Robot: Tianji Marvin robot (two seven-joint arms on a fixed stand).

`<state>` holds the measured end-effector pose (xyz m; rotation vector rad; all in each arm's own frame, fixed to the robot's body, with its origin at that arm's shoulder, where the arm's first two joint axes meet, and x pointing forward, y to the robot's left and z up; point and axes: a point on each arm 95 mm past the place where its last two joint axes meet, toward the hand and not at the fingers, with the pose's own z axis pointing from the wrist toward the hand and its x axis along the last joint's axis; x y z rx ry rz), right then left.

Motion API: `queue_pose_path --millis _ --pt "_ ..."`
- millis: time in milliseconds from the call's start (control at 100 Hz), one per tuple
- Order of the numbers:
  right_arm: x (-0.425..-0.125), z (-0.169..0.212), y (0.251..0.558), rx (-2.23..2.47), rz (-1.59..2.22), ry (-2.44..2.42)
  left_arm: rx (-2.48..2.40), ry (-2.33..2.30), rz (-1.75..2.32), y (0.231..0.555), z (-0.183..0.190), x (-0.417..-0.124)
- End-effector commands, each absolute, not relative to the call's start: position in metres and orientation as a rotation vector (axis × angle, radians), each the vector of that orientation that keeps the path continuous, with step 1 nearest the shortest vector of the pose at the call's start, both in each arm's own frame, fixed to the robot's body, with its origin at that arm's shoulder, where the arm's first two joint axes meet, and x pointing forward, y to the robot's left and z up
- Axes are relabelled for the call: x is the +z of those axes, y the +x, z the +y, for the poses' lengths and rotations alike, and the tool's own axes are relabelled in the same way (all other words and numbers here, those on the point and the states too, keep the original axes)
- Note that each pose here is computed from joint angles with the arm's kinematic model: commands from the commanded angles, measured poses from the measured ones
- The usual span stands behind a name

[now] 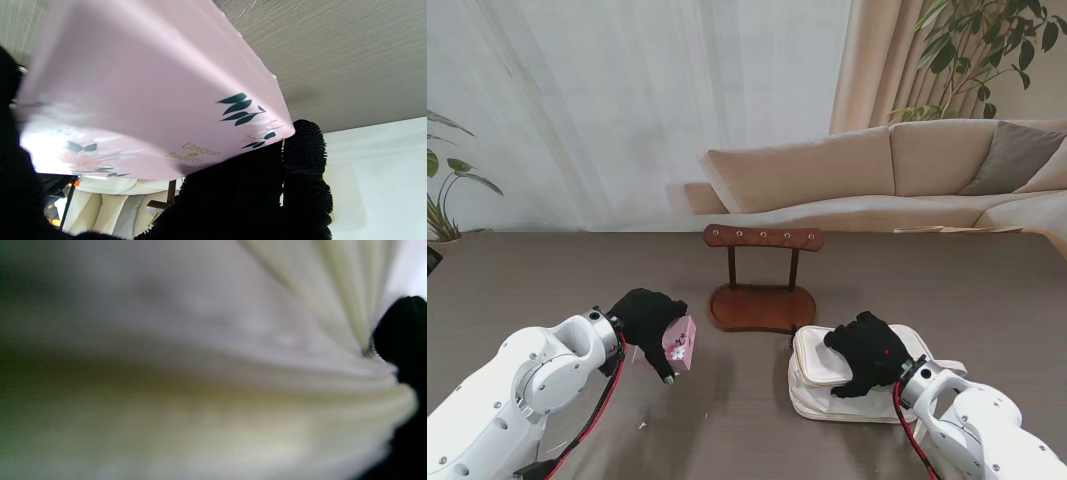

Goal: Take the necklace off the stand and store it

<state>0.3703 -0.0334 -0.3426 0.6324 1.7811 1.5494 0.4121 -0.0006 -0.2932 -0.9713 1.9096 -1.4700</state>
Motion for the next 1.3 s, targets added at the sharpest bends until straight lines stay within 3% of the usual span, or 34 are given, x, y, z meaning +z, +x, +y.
queue_pose_path --millis 0,630,1170,1290 --pt "-0.357 -0.033 0.369 1.523 1.811 0.644 -1.458 -0.977 1.923 0.412 0.000 -0.294" --pt "-0.357 0.007 0.381 1.785 1.711 0.623 -1.444 -0.975 1.897 0.409 0.008 -0.291" --pt "-0.343 0.057 0.370 1.966 1.696 0.563 -1.415 -0.986 1.866 0.401 0.023 -0.289" --pt "-0.327 0.055 0.361 1.983 1.700 0.564 -1.410 -0.989 1.860 0.400 0.025 -0.289"
